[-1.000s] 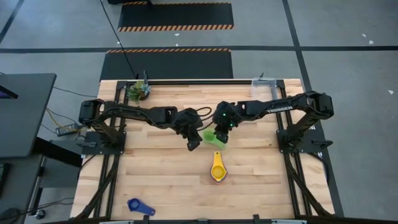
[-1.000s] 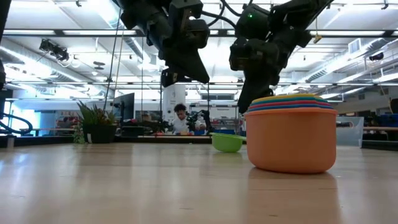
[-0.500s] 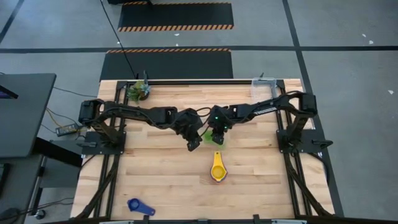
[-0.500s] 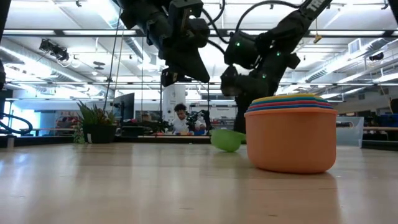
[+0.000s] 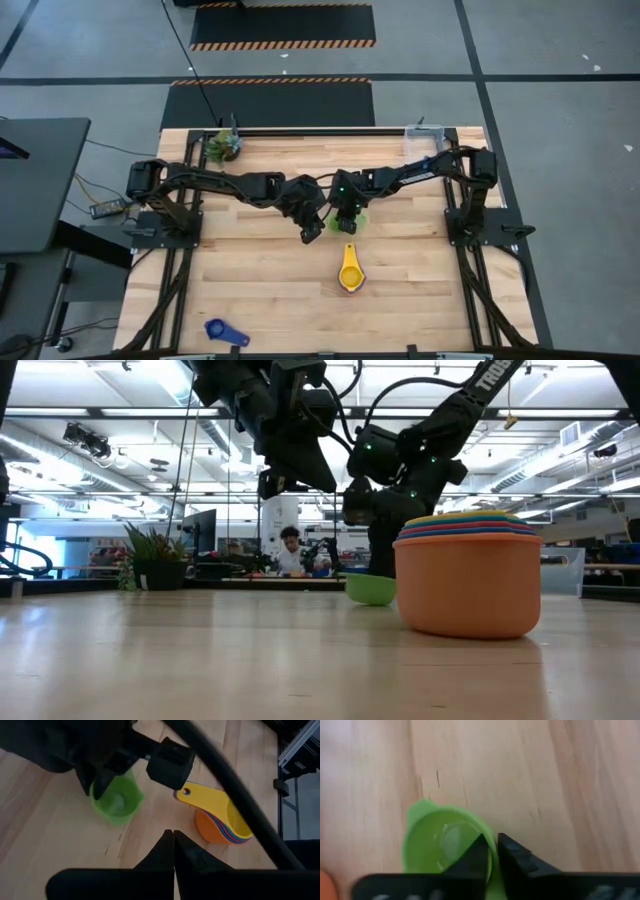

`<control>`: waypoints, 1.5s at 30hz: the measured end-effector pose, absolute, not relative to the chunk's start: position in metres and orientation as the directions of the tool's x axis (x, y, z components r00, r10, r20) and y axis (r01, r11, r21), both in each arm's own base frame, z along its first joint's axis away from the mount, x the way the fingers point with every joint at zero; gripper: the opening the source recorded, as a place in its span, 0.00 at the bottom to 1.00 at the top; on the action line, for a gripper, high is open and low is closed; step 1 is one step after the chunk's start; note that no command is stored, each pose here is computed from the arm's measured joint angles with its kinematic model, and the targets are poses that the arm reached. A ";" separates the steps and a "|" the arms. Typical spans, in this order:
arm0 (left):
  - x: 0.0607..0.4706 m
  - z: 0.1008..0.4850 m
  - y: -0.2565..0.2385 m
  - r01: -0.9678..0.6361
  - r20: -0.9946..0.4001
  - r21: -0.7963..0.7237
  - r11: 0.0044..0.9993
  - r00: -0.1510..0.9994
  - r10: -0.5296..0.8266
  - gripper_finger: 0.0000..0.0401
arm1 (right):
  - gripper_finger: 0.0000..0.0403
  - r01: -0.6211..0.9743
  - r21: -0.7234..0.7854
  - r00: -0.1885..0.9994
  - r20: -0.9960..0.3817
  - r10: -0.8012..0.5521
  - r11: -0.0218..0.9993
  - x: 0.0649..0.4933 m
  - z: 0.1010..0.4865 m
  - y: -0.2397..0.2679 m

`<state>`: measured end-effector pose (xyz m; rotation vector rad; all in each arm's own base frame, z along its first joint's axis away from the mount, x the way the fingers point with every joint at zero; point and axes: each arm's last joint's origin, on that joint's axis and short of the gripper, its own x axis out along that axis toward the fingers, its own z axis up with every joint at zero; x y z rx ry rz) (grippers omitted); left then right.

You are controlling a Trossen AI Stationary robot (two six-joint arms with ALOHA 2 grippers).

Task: Nest measuring cups in basket
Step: Stack the green measuring cup on top of the yellow measuring cup

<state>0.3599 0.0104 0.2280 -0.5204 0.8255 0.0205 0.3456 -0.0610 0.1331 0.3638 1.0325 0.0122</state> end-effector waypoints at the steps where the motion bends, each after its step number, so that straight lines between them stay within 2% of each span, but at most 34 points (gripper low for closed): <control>1: 0.360 0.228 0.010 -0.215 -0.705 -0.434 0.875 0.686 -0.181 0.00 | 0.06 0.158 0.297 0.520 -0.836 0.176 0.942 0.345 0.136 -0.063; 6: 0.360 0.228 0.011 -0.229 -0.705 -0.444 0.866 0.686 -0.180 0.00 | 0.04 0.101 0.253 0.465 -0.867 0.179 0.962 0.341 0.147 -0.066; 13: 0.350 0.249 0.010 -0.205 -0.672 -0.453 0.868 0.718 -0.181 0.00 | 0.04 -0.130 0.182 0.326 -0.921 0.215 0.975 0.339 0.200 -0.059; 17: 0.337 0.268 0.010 -0.186 -0.650 -0.445 0.876 0.740 -0.174 0.00 | 0.04 -0.280 0.183 0.242 -0.937 0.254 0.942 0.342 0.236 -0.042; 23: 0.311 0.293 0.010 -0.210 -0.657 -0.416 0.885 0.742 -0.133 0.00 | 0.04 -0.526 0.150 0.213 -0.930 0.300 0.837 0.347 0.270 0.000; 27: 0.292 0.309 0.009 -0.210 -0.651 -0.409 0.888 0.750 -0.122 0.00 | 0.04 -0.668 0.097 0.212 -0.926 0.313 0.738 0.348 0.275 0.025; 34: 0.263 0.336 0.008 -0.193 -0.602 -0.414 0.890 0.791 -0.108 0.00 | 0.04 -0.866 -0.001 0.188 -0.928 0.323 0.501 0.345 0.273 0.066; 39: 0.247 0.350 0.008 -0.189 -0.562 -0.410 0.892 0.823 -0.084 0.00 | 0.04 -0.884 -0.040 0.244 -0.889 0.387 0.466 0.350 0.275 0.084; 45: 0.237 0.350 0.009 -0.247 -0.601 -0.402 0.882 0.798 -0.051 0.00 | 0.04 -0.898 0.010 0.173 -0.912 0.372 0.441 0.359 0.250 0.091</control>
